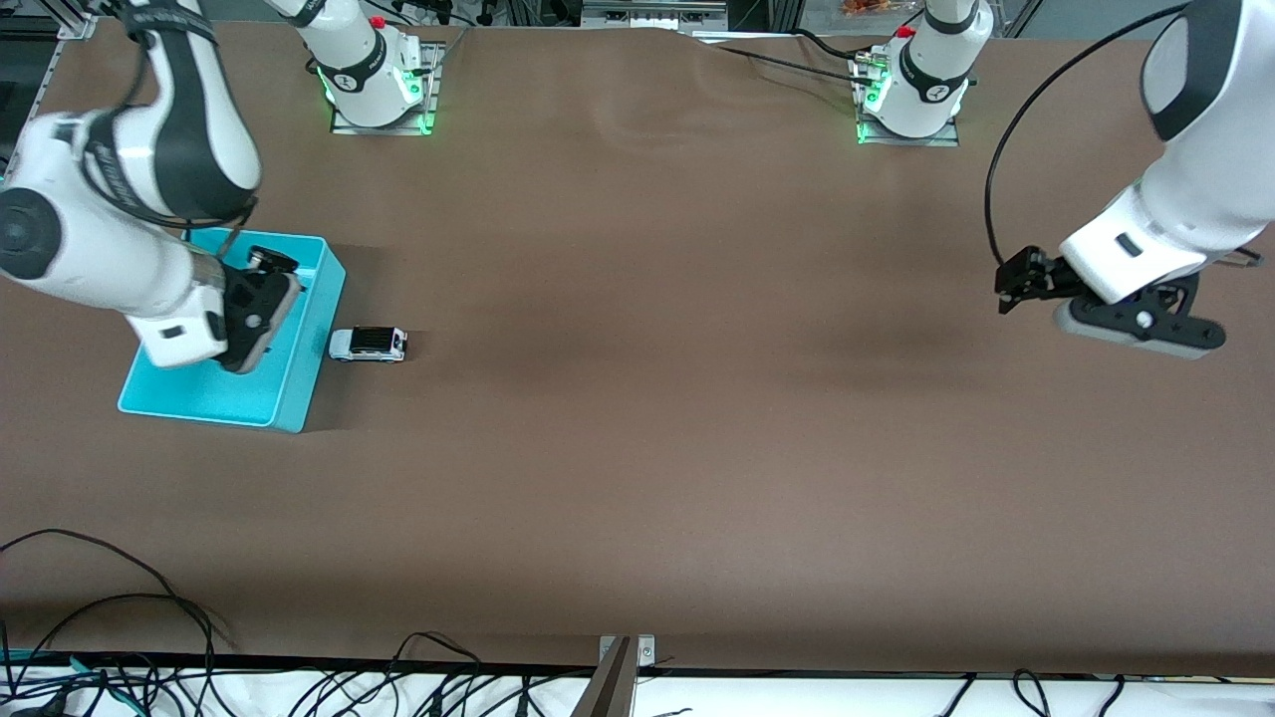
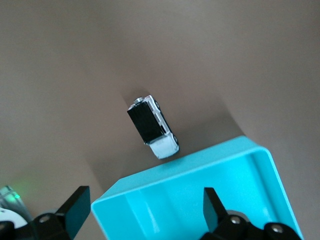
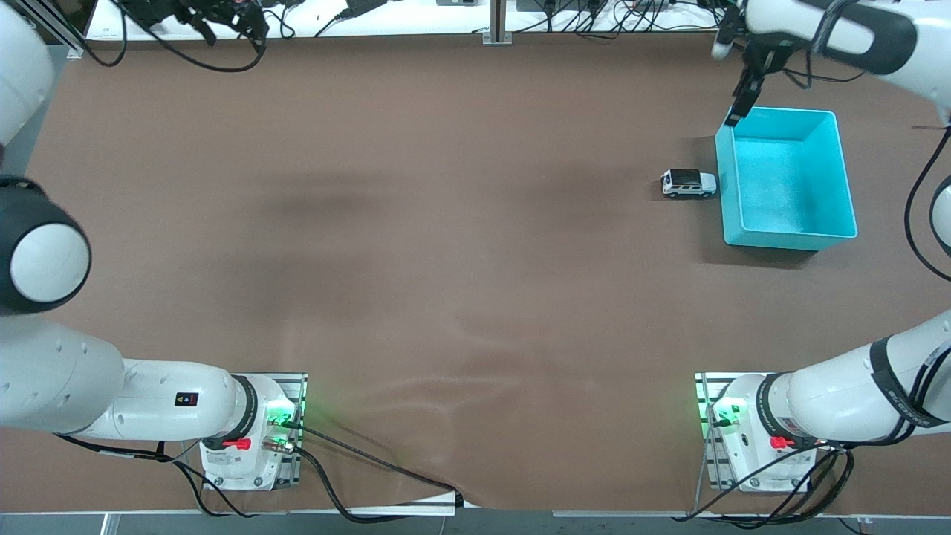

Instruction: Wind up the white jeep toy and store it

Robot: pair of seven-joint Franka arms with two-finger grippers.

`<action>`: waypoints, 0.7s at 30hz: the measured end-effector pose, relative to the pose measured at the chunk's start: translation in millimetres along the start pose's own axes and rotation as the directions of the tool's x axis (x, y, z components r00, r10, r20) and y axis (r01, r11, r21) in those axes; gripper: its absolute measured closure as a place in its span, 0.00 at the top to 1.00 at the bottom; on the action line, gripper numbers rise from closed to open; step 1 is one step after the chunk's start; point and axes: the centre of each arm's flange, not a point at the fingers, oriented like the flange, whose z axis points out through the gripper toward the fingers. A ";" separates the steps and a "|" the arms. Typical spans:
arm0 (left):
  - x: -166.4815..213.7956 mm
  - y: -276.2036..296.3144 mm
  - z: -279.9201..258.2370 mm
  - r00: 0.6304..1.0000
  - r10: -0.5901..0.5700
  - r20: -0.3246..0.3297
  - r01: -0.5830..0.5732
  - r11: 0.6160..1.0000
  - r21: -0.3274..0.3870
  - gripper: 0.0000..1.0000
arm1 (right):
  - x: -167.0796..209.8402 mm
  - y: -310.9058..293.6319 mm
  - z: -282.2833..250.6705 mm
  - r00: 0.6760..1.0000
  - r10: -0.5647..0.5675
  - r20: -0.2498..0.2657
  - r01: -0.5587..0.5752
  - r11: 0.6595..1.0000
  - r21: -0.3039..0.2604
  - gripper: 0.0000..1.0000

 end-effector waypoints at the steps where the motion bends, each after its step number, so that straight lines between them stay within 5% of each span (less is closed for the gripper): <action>1: -4.0 -2.1 -1.1 1.000 -0.006 -0.001 0.006 1.000 -0.002 1.00 | 2.2 -1.9 7.5 1.000 -0.023 -0.003 0.023 1.000 -0.005 1.00; 12: -21.1 -6.7 -8.0 0.999 -0.020 0.032 0.021 1.000 -0.007 1.00 | 10.1 -25.5 88.2 0.954 -0.300 -0.019 0.297 0.950 -0.093 1.00; 21: -23.8 -6.7 -16.5 0.998 -0.021 0.052 0.022 1.000 -0.008 1.00 | 0.5 -38.4 137.3 0.942 -0.336 -0.014 0.334 0.938 -0.094 1.00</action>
